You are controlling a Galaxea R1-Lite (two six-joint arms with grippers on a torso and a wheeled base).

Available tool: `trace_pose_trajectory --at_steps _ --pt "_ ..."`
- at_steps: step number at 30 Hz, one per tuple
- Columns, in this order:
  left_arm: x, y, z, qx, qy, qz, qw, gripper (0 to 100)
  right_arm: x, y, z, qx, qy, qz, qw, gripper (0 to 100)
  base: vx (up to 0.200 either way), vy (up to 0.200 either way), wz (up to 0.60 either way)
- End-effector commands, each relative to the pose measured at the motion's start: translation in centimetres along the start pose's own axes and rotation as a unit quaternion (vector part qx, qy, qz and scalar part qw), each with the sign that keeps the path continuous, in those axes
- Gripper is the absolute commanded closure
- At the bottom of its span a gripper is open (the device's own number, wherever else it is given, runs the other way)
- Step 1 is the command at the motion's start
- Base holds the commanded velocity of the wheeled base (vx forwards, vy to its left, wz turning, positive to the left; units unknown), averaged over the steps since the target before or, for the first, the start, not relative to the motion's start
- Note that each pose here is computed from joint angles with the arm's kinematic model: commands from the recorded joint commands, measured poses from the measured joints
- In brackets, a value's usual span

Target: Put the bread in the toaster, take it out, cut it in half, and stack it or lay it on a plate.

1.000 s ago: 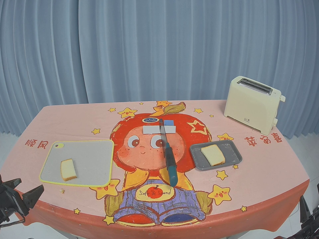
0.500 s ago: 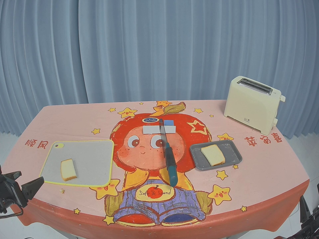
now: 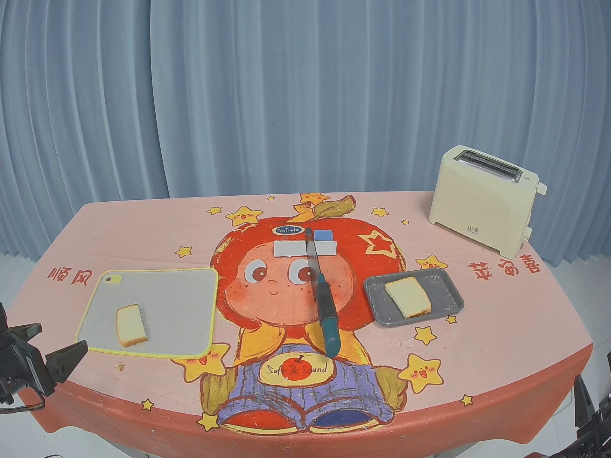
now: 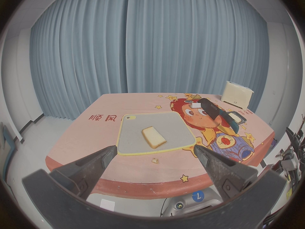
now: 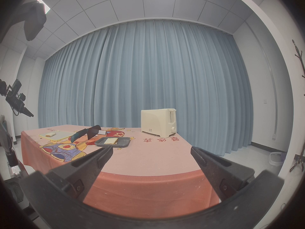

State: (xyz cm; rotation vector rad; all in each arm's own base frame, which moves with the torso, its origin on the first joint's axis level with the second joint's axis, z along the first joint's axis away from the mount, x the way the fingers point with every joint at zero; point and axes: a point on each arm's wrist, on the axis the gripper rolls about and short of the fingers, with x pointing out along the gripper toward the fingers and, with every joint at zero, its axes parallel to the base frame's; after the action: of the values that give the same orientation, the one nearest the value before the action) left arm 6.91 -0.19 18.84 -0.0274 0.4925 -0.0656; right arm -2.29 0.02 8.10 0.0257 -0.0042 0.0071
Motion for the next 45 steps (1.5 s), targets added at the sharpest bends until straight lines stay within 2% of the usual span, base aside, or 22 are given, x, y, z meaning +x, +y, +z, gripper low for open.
trace_pose_trajectory --at_steps 1,4,10,21,25,32,34,35,36,45 --pt "0.0 0.0 0.1 0.005 -0.001 -0.001 1.0000 0 0.1 0.0 -0.5 0.000 0.005 0.000 1.0000 0 0.000 0.000 0.00" --pt "-0.1 0.0 0.6 0.018 -0.005 -0.001 0.9998 0 0.1 0.0 -0.5 0.000 0.005 0.000 1.0000 0 0.000 0.000 0.00" --pt "1.5 0.1 0.9 0.011 0.029 0.004 0.9995 0 0.1 0.0 -0.5 0.000 0.004 0.000 1.0000 0 0.000 0.000 0.00" --pt "2.0 0.2 0.9 0.008 0.041 0.006 0.9991 0 0.1 0.0 -0.5 0.000 0.005 0.000 1.0000 0 0.000 0.000 0.00" --pt "2.4 0.2 0.8 -0.002 0.050 0.006 0.9987 0 0.1 0.0 -0.5 0.000 0.004 0.000 1.0000 0 0.000 0.000 0.00" --pt "3.7 0.3 1.0 -0.007 0.079 0.008 0.9968 0 0.1 0.0 -0.5 0.000 0.005 0.000 1.0000 0 0.000 0.000 0.00" --pt "4.0 0.4 1.0 -0.015 0.085 0.008 0.9962 0 0.1 0.0 -0.5 0.000 0.005 0.000 1.0000 0 0.000 0.000 0.00" --pt "4.3 0.4 1.0 -0.026 0.092 0.009 0.9954 0 0.1 0.0 -0.5 0.000 0.005 0.000 1.0000 0 0.000 0.000 0.00" --pt "4.4 0.4 1.0 -0.030 0.095 0.009 0.9950 0 0.1 0.0 -0.5 0.000 0.004 0.000 1.0000 0 0.000 0.000 0.00" --pt "5.8 0.5 1.6 -0.035 0.118 0.011 0.9923 0 0.1 0.0 -0.5 0.000 0.004 0.000 1.0000 0 0.000 0.000 0.00"
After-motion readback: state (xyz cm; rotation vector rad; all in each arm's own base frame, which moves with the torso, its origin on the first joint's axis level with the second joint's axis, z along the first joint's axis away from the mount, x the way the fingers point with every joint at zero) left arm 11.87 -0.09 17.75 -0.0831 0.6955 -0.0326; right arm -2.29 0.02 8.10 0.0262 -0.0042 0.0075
